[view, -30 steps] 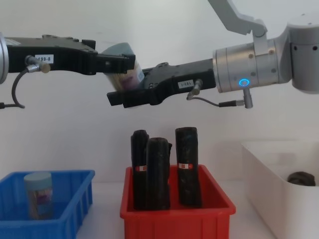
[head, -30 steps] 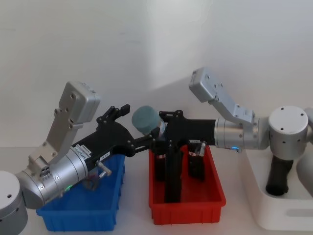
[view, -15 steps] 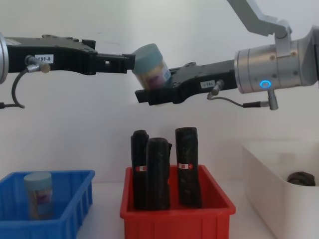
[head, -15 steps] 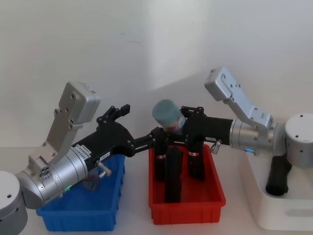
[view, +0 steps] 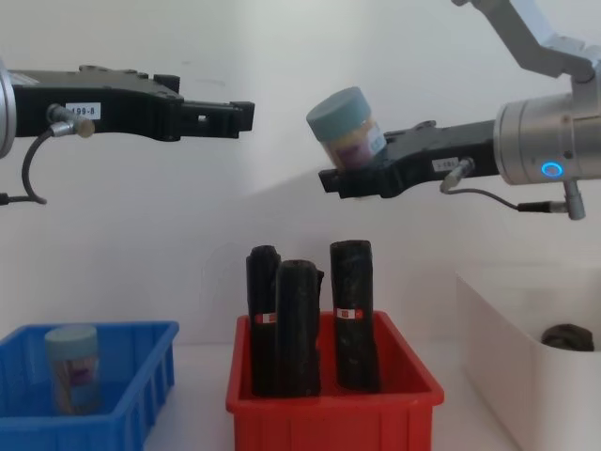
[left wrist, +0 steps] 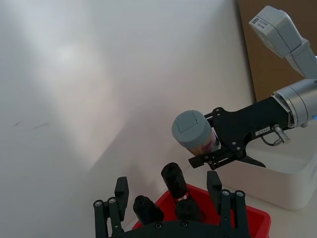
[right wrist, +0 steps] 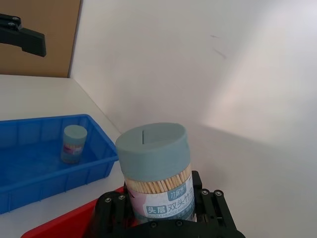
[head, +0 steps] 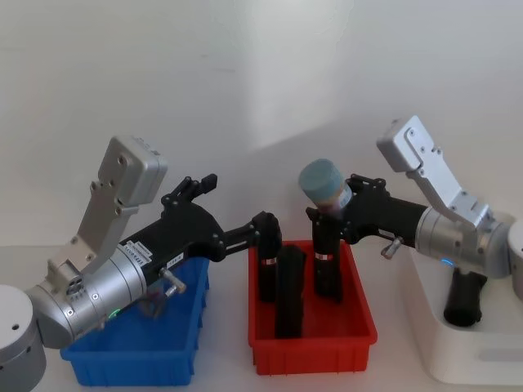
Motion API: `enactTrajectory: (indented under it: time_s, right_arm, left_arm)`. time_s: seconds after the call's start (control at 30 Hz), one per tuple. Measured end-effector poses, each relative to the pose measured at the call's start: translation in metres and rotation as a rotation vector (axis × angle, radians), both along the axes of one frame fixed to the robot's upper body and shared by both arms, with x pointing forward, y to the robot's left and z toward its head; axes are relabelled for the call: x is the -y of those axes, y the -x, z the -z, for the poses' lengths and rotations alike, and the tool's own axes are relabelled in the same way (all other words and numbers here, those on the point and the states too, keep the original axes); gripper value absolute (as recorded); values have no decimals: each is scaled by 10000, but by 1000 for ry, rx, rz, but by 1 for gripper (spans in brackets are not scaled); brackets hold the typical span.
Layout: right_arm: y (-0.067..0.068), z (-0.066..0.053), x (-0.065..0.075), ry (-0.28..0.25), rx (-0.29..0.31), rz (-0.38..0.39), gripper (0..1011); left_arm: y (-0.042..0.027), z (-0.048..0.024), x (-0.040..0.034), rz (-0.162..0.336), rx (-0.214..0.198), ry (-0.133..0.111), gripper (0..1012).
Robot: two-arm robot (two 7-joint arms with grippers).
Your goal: Pick the cotton swabs from the blue box and place them into the white box.
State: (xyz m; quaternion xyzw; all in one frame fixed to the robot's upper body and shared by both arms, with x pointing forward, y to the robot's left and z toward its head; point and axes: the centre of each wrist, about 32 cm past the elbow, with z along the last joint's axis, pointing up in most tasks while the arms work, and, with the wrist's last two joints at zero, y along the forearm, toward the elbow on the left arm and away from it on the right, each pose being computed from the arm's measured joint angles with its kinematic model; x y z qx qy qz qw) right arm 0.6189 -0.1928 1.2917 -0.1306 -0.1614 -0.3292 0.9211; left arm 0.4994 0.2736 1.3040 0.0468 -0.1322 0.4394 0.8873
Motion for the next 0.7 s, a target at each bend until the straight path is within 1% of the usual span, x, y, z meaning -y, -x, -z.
enactTrajectory:
  time_s: [0.27,0.4,0.53,0.7]
  right_arm:
    - [151,57,104,-11,6,128,652]
    - [182,69,117,-11,7,171,652]
    - [175,86,132,-7,10,187,652]
    - [149,112,191,-9,23,192,652]
  left_arm:
    - [0,0,0,0,0,0,1003]
    - [0,0,0,0,0,0,1003]
    - [0,0,0,0,0,0,1003]
    - [0,0,0,0,0,0,1003]
